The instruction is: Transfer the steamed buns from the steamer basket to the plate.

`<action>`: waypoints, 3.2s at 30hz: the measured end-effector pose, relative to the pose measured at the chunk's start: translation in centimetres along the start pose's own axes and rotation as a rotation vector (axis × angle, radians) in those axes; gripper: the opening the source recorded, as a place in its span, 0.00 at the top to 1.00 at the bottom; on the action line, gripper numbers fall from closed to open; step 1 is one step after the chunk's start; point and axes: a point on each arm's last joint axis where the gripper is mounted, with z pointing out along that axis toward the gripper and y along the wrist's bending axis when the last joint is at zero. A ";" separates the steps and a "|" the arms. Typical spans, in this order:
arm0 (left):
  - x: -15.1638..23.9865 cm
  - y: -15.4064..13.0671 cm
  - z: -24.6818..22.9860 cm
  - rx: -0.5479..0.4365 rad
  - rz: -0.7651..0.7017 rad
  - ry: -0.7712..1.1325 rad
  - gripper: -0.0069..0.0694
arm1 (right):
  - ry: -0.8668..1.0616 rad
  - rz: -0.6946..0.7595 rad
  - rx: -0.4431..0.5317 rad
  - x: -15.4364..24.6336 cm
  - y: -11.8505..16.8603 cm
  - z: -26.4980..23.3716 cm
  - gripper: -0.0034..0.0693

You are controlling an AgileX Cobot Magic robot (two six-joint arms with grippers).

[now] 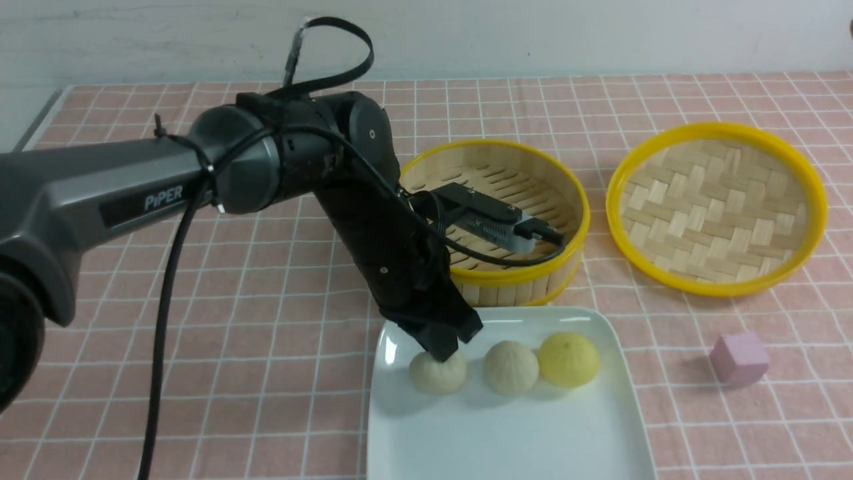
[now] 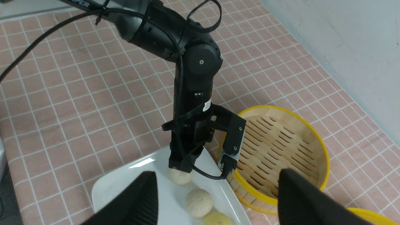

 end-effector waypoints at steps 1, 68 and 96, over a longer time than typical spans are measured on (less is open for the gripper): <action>0.2 -0.1 0.0 0.007 0.002 0.017 0.76 | 0.000 0.000 0.000 0.0 0.0 0.0 0.26; -8.0 -4.2 -25.0 -0.365 0.055 -0.638 0.25 | -0.531 0.130 0.506 17.0 6.1 -6.7 0.26; -8.0 -3.9 -25.1 -0.400 0.055 -0.634 0.29 | -0.160 0.157 0.447 29.6 6.7 5.0 0.71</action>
